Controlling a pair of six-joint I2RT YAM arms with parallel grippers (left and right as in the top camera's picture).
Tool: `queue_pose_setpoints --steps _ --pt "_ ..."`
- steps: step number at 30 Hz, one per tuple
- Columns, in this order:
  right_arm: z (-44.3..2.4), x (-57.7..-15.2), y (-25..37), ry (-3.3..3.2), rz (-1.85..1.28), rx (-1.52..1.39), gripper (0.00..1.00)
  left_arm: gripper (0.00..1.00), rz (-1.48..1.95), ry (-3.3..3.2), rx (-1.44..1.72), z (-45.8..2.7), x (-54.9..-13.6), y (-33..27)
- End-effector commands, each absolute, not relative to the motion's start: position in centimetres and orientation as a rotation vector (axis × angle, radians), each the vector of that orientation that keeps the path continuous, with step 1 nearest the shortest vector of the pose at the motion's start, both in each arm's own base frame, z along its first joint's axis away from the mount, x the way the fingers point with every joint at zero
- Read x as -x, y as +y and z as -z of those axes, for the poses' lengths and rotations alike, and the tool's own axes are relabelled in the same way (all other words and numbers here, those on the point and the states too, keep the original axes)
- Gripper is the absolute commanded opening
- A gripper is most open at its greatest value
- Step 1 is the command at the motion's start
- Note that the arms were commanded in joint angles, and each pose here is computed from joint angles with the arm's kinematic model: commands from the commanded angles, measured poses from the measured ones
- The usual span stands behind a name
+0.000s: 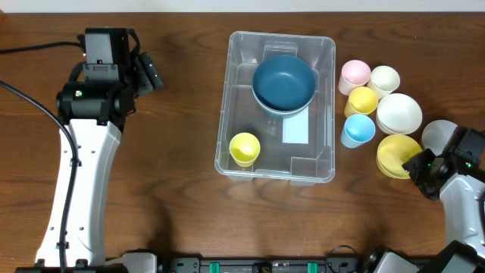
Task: Pack container
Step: 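Move the right gripper to the yellow bowl and grasp its rim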
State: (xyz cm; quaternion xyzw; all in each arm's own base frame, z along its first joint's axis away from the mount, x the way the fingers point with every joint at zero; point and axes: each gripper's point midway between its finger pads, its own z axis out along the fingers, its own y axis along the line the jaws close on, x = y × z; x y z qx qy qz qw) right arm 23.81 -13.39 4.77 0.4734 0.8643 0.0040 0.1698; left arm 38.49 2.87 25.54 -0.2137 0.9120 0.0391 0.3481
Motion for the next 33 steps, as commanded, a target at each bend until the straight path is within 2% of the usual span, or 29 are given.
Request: queue_pose_setpoints --steps 1,8,12,17,20,22,28,33 --pt "-3.8 -23.4 -13.5 2.469 -0.001 -1.378 0.51 0.98 -0.112 2.357 0.559 -25.8 -38.6 3.2" --pt "-2.4 -23.5 -13.6 2.499 -0.003 -1.395 0.50 0.98 -0.112 2.357 0.559 -25.8 -38.6 3.2" --pt "-1.7 -23.5 -13.6 2.518 -0.004 -1.404 0.46 0.98 -0.112 2.357 0.559 -25.8 -38.6 3.2" --pt "-1.5 -23.6 -13.5 2.537 -0.011 -1.374 0.25 0.98 -0.112 2.357 0.559 -25.8 -38.6 3.2" --pt "-1.5 -23.6 -13.4 2.549 -0.016 -1.355 0.08 0.98 -0.112 2.357 0.559 -25.8 -38.6 3.2" --pt "-1.5 -23.7 -13.2 2.564 -0.034 -1.327 0.01 0.98 -0.112 2.357 0.559 -25.8 -38.6 3.2" --pt "-1.4 -23.3 -12.1 2.622 -0.088 -1.274 0.01 0.98 -0.112 2.357 0.559 -25.8 -38.6 3.2" --pt "-3.1 -23.8 -10.6 2.630 -0.208 -1.181 0.01 0.98 -0.112 2.357 0.559 -25.8 -38.6 3.2"
